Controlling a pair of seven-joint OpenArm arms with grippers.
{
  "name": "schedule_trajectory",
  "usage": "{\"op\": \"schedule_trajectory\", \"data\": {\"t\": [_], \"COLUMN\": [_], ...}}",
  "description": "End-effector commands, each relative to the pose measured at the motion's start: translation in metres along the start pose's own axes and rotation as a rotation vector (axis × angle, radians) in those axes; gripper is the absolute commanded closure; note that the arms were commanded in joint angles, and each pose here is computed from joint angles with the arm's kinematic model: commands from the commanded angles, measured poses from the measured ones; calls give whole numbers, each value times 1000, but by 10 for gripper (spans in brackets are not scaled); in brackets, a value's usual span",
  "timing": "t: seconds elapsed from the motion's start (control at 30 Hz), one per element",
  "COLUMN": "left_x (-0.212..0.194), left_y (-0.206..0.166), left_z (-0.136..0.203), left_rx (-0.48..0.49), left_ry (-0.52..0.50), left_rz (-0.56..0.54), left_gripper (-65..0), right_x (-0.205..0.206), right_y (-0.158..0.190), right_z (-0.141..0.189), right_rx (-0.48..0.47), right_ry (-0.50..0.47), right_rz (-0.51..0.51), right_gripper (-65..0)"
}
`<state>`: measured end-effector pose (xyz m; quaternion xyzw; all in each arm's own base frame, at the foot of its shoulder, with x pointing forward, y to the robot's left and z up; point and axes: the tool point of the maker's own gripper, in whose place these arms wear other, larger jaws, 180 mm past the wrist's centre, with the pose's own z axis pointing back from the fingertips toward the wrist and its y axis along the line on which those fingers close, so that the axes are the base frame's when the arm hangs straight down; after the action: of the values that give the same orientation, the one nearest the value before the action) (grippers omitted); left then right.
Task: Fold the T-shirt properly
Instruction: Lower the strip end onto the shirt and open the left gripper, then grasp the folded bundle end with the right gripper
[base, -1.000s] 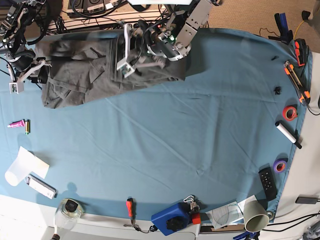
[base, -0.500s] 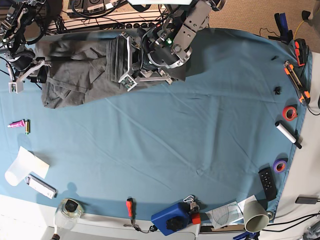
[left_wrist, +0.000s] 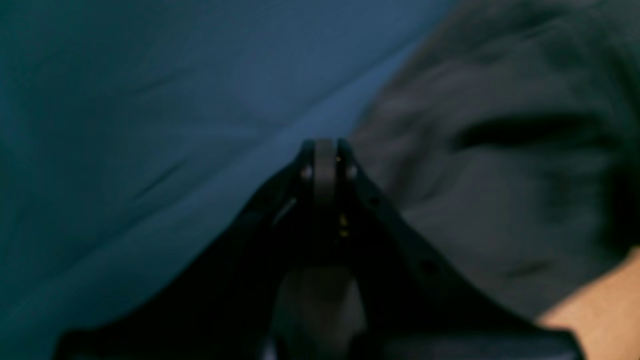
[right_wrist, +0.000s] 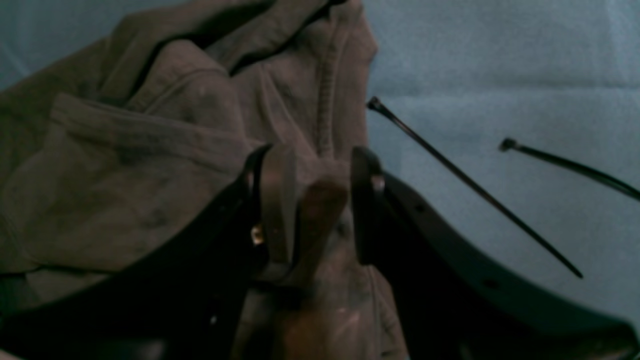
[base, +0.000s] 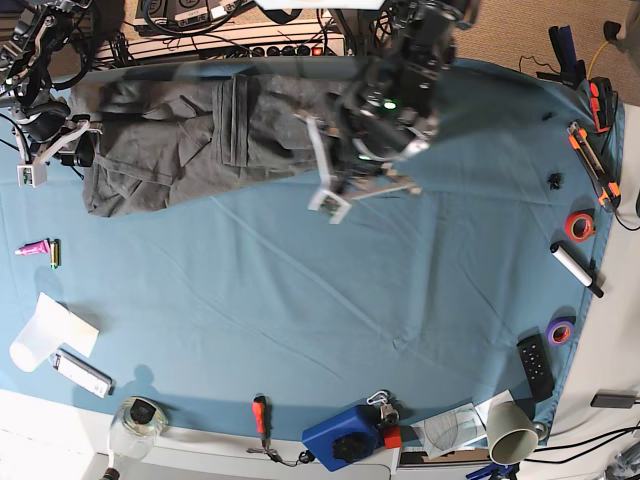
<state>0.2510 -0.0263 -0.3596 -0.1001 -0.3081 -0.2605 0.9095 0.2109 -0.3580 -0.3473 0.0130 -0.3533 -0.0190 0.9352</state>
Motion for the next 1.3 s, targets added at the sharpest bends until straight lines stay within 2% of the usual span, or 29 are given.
{"op": "schedule_trajectory", "data": {"t": [0.0,0.2,0.33,0.47,0.57,0.7,0.87,0.93,1.07,1.2,1.27], "left_x": [10,-7,4,12,3,-17,-26,-26,-27,-34,-38], "left_y": [5,14,11,16,17,17,16,16,15,12,10], "left_z": [6,25,52,75,82,84,83,83,83,83,83], "left_rx": [-5,-79,-108,-76,-66,-64,-64,-65,-67,-74,-78], "left_ry": [-40,-63,-170,-246,-231,-176,-143,-143,-141,-124,-114], "left_rz": [7,102,118,126,106,88,84,84,85,96,100], "left_gripper": [0,0,0,0,0,0,0,0,0,0,0], "right_x": [16,17,18,22,29,39,58,57,38,25,21], "right_y": [-4,-4,-4,2,6,-4,-10,-12,-12,-10,-10], "right_z": [5,5,5,6,7,11,21,20,20,21,21], "right_rx": [-7,-7,-6,29,58,36,46,36,37,45,48], "right_ry": [-45,-52,-56,-79,-95,-88,-155,-133,-26,13,21], "right_rz": [23,23,22,-1,-15,-39,-79,-72,-53,-27,-30], "right_gripper": [-190,-189,-189,-189,-189,-189,-189,-190,-193,-327,-337]}}
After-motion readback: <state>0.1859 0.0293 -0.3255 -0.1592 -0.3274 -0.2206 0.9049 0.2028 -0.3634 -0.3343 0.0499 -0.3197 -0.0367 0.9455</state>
